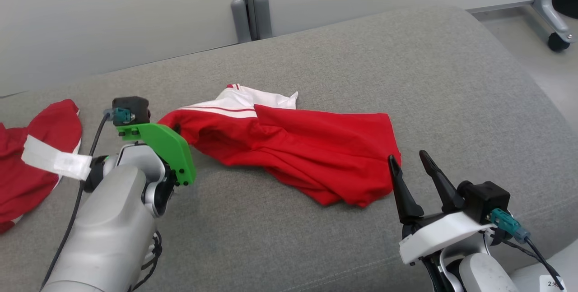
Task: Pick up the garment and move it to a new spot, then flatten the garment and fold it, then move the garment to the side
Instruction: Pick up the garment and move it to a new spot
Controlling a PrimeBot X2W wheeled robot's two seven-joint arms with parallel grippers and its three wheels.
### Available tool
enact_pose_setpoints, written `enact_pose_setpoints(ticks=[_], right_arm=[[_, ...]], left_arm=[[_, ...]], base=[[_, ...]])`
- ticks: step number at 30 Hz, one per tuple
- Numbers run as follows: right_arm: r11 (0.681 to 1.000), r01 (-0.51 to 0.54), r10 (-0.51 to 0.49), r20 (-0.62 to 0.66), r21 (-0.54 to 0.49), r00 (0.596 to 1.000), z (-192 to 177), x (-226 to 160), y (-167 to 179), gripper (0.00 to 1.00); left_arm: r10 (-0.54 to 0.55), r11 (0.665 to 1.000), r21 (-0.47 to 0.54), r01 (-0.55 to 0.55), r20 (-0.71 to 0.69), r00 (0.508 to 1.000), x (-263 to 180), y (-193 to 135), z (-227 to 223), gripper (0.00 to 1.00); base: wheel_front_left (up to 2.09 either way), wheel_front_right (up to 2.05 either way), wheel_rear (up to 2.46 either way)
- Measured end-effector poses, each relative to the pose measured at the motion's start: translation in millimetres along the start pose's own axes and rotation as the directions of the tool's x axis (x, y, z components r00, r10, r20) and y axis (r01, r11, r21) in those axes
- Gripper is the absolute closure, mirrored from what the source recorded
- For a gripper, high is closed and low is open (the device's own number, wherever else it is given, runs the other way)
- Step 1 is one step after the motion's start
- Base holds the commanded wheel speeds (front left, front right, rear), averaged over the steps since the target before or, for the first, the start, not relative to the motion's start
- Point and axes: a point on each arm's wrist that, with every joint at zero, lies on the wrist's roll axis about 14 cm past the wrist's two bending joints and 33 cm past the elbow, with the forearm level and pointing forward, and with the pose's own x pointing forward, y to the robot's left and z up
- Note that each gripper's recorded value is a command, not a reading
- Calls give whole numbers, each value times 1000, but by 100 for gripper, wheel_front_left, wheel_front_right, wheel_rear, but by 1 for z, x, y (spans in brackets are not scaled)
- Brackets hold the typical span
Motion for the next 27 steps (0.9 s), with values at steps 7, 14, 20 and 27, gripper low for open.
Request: enact_pose_setpoints(ticks=[7, 14, 20, 27], right_arm=[[1000, -26, 26, 3, -4, 1000, 2, 6, 7, 0], [998, -55, 55, -1, 3, 998, 0, 10, 17, 0], [996, -87, 87, 4, 7, 996, 1, 14, 27, 0], [994, -110, 110, 11, 8, 994, 3, 16, 34, 0]], left_arm=[[-2, 998, -56, 0, -35, 999, -12, 6, -37, 100], [29, 996, -80, -34, -70, 997, -30, 23, -68, 100], [65, 993, -97, -72, -78, 995, -45, 39, -81, 0], [100, 983, -144, -110, -75, 992, -58, 52, -87, 0]], base=[[0, 0, 0], [0, 0, 0], [0, 0, 0], [0, 0, 0]])
